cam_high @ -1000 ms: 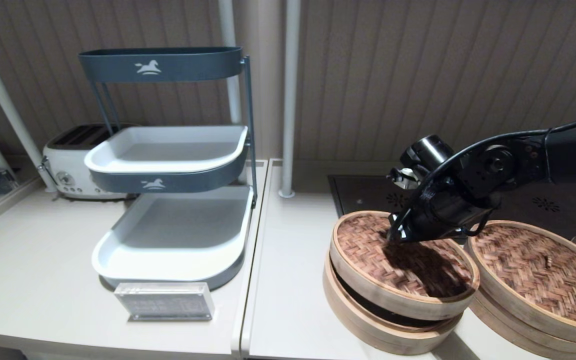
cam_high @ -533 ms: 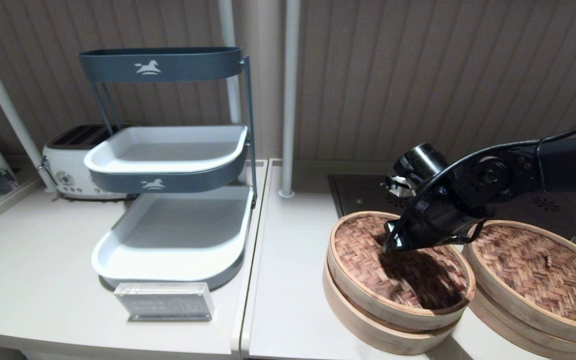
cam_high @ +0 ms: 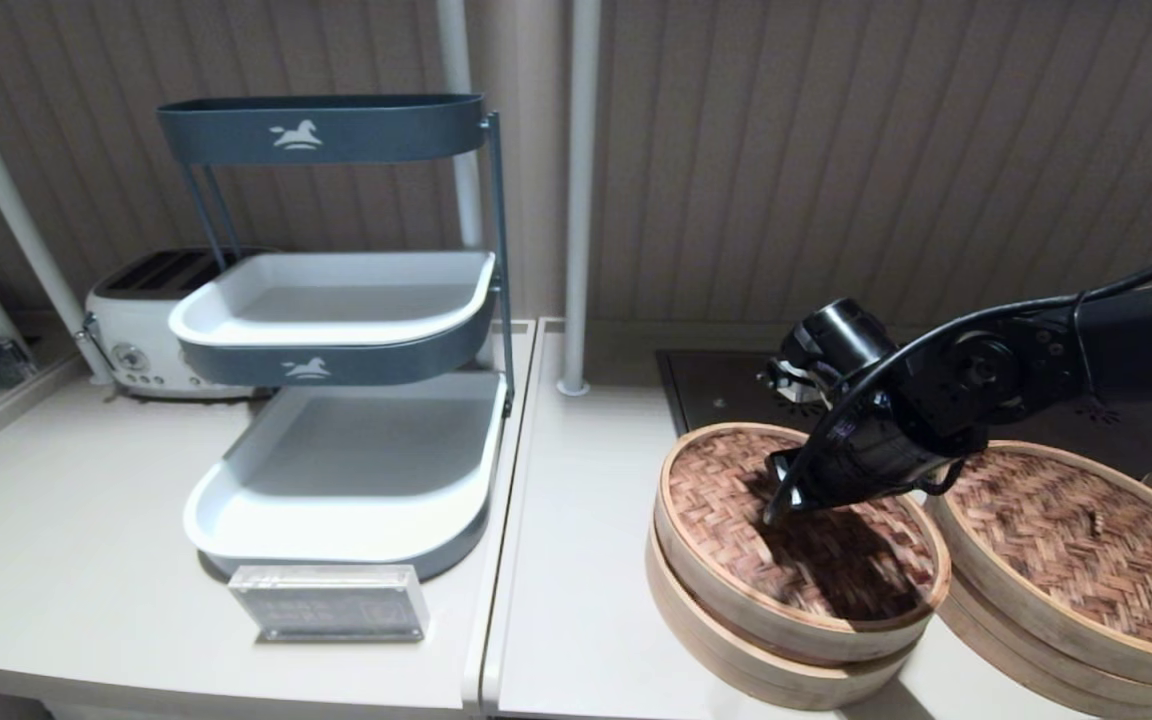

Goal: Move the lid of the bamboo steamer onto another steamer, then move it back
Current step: Put the steamer

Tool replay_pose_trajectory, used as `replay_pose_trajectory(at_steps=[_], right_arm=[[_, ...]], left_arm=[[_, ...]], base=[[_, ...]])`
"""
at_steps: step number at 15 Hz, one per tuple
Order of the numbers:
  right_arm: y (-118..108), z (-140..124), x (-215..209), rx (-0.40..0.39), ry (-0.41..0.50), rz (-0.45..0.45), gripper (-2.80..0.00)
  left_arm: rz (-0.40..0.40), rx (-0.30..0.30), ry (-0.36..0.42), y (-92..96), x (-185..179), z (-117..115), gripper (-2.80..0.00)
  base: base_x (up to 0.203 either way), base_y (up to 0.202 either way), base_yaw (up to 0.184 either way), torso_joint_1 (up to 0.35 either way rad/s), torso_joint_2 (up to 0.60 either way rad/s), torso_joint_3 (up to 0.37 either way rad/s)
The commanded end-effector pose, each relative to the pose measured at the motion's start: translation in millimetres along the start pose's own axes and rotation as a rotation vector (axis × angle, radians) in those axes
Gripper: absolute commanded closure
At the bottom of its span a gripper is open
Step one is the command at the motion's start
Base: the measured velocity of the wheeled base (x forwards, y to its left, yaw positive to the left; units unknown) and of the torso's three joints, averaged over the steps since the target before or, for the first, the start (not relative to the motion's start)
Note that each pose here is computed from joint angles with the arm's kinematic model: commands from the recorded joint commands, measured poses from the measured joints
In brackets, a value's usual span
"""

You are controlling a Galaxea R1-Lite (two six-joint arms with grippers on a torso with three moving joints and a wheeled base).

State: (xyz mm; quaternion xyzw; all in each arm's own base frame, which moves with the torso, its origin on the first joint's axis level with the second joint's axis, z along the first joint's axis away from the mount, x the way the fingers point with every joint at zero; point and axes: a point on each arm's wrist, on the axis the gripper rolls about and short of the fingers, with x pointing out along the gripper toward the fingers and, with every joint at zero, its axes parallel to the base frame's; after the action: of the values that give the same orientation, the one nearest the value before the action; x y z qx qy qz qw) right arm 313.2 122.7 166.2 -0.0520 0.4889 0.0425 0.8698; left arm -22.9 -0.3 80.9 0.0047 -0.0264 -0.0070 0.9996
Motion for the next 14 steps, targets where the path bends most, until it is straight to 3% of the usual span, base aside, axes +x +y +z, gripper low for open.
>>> replay_pose_trajectory(at_steps=[1,14], right_arm=[[-1.0,-0.6,-4.0,0.002,-0.005,0.000,0.00],[1.3,-0.6,-4.0,-0.007,-0.007,0.002,0.00]], left_arm=[[0.000,0.000,0.025,0.0,1.6,-7.8,0.00],[0.000,0.000,0.025,0.0,1.6,-7.8,0.00]], base=[[0.000,0.000,0.000,0.000,0.00,0.000],[0.000,0.000,0.000,0.000,0.00,0.000]])
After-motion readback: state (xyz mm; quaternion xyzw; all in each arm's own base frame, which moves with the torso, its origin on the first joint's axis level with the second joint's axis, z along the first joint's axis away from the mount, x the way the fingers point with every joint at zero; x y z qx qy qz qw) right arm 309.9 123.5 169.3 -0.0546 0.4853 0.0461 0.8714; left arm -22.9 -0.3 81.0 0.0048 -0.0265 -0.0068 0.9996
